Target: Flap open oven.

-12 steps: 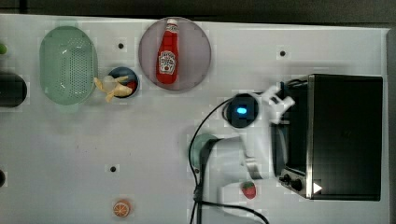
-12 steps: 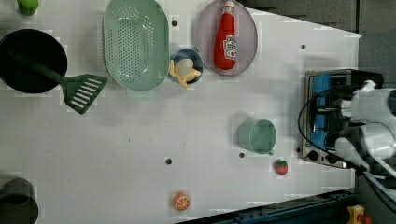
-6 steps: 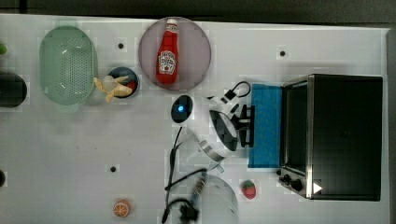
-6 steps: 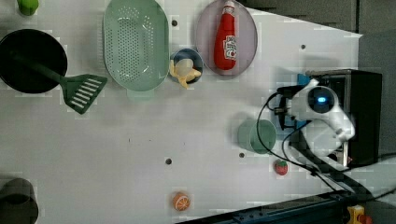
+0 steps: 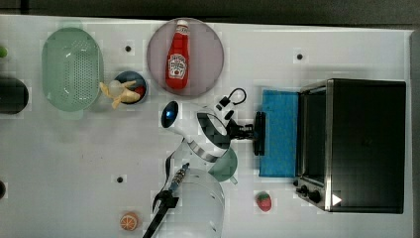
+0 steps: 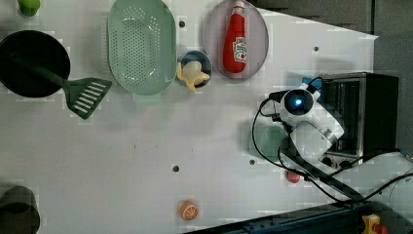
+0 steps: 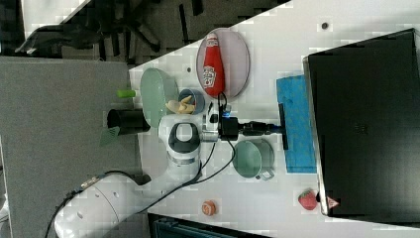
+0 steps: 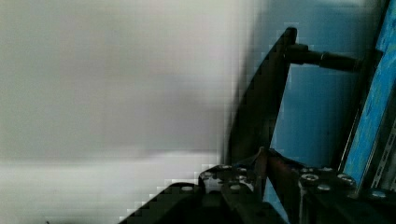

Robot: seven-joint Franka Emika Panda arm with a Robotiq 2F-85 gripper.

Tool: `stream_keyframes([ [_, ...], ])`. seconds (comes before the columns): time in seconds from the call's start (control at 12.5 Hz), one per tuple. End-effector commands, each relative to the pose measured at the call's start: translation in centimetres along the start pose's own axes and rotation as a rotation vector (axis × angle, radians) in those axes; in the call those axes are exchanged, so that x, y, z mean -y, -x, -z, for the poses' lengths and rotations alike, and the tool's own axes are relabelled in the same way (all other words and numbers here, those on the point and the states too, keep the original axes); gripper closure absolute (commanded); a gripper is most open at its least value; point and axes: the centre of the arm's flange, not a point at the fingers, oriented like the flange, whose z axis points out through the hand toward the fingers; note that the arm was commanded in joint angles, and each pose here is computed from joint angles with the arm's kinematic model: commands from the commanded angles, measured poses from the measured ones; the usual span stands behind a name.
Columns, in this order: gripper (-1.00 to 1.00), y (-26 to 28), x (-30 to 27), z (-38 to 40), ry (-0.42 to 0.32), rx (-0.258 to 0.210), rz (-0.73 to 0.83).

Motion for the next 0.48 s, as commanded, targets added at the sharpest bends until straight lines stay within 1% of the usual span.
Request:
stream_keyframes([
  [0.08,0.65,-2.5,-4.7,5.7,-0.128,-0.084,-0.252],
  [0.32,0.65,-2.6,-10.0,11.9,-0.303,-0.093,-0.472],
  [0.48,0.65,-1.8,-14.1,15.4,-0.424,-0.081,-0.613],
])
